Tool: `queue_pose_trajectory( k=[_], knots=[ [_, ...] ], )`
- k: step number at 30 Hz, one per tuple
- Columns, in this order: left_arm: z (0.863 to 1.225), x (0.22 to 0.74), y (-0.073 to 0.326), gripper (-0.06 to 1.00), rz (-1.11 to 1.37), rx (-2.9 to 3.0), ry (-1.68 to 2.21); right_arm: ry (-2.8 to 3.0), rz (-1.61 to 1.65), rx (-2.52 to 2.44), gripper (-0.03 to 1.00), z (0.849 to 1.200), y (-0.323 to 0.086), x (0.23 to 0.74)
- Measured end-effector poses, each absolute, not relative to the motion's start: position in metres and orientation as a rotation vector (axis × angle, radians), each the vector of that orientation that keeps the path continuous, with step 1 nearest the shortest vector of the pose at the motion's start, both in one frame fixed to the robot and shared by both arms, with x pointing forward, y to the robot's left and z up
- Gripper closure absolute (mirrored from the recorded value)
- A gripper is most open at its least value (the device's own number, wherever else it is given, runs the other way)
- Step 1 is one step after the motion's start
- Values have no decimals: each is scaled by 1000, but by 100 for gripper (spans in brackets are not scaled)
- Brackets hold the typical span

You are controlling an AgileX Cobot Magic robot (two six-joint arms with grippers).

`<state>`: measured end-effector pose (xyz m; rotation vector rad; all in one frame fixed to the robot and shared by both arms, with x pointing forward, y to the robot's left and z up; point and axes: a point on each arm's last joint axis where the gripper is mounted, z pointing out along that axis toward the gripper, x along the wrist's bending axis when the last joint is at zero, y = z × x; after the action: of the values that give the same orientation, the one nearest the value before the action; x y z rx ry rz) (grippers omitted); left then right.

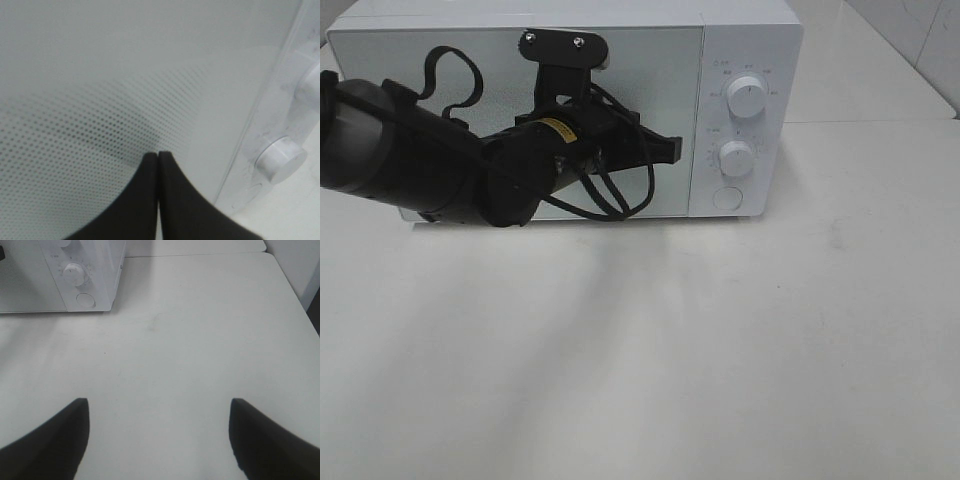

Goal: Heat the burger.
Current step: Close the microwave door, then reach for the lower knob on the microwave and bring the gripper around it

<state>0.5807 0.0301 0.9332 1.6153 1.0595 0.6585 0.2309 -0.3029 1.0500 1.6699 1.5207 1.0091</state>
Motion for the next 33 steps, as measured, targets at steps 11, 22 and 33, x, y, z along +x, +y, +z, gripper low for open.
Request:
queue_pose_trajectory(
  k=[11,22,33],
  knots=[
    [933,582,26,94,605,1672,1088,1521,1009,1670,21,1050,-303,231],
    [949,565,54,93,552,1717,1169,1521,1009,1670,21,1050,-303,231],
    [964,518,69,0,244,2033,1251,1521,1009,1670,21,1050,-303,231]
  ],
)
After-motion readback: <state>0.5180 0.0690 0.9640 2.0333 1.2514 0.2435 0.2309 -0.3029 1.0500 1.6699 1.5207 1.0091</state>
